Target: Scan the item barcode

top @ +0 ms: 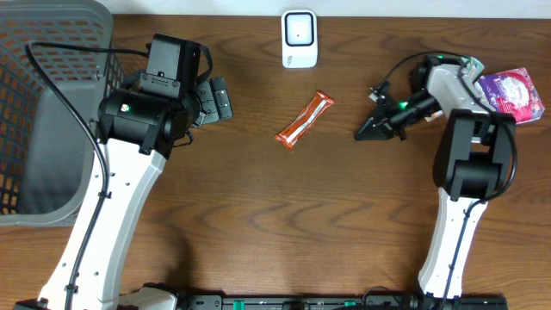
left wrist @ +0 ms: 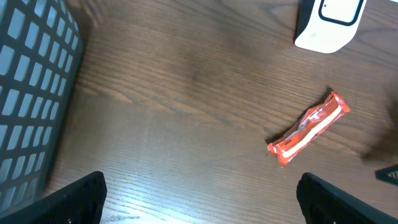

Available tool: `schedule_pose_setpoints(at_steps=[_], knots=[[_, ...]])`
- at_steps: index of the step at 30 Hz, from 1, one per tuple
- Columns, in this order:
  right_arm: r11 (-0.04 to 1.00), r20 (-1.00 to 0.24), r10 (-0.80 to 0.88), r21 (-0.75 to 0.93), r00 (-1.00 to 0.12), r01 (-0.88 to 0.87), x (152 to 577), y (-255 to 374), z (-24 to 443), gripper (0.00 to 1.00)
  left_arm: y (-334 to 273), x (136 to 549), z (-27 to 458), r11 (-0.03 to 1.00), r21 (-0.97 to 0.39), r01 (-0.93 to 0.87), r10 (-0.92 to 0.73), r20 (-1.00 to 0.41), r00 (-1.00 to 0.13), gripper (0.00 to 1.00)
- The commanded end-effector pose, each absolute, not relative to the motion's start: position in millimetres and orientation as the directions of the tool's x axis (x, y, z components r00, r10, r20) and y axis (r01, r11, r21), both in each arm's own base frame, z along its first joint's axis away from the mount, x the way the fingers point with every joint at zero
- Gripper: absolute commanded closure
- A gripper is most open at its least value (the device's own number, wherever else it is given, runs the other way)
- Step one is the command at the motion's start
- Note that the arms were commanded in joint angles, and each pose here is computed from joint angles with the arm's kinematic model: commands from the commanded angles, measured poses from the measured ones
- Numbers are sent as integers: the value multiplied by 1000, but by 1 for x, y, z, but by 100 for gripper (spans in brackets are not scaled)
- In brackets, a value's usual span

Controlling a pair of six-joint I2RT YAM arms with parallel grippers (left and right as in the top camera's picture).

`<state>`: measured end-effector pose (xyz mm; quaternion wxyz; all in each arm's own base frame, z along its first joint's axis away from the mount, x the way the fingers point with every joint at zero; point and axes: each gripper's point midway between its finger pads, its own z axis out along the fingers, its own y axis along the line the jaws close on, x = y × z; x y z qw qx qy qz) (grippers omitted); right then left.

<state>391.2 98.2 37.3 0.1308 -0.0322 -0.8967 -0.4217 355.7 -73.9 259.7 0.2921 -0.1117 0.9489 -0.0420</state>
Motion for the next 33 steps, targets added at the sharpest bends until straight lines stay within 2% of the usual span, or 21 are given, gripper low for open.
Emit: schedule_pose_setpoints(at_steps=[1,5,7,9,10,12,13,14,19,21,23,25,27,30,33], knots=[[630,125,-117,777,-985,24,396,117,71,86,-71,357,265,972,-141,-190,-236,-558,-795,2],[655,23,-153,751,-988,-84,403,141,91,78,-71,357,265,972,-141,-190,-236,-559,-795,2],[724,-5,-138,682,-990,-104,410,147,94,70,-71,357,265,972,-141,-190,-236,-559,-795,2],[837,-39,-90,538,-995,-97,420,147,94,69,-71,357,265,972,-141,-190,-236,-559,-795,2],[887,-63,-61,454,-996,-83,426,145,94,64,-71,357,265,972,-141,-190,-236,-559,-795,2],[951,-122,-20,304,-992,-57,435,143,96,39,-71,357,265,972,-141,-190,-236,-559,-795,2],[969,-152,-2,244,-988,-39,439,142,98,23,-71,357,265,972,-141,-190,-236,-558,-795,2],[984,-190,16,176,-982,-18,444,144,99,2,-71,357,265,972,-141,-190,-236,-558,-795,2],[985,-279,-60,141,-958,-102,446,190,103,1,-71,357,265,972,-141,-190,-236,-559,-795,2],[979,-311,-97,140,-946,-146,446,209,105,3,-71,357,265,972,-141,-190,-236,-558,-795,2],[969,-358,-126,154,-925,-192,448,233,108,13,-71,357,265,972,-141,-190,-236,-559,-795,2],[967,-389,-141,145,-910,-212,450,246,109,11,-71,357,265,972,-141,-190,-236,-559,-795,2],[983,-415,-119,81,-902,-167,455,242,107,7,-71,357,265,972,-141,-190,-236,-559,-795,2],[999,-454,-38,-39,-890,-22,460,221,100,6,-71,357,265,972,-141,-190,-236,-558,-795,2],[998,-446,-3,-55,-895,24,458,218,88,7,-71,357,265,972,-141,-190,-236,-559,-795,2]])
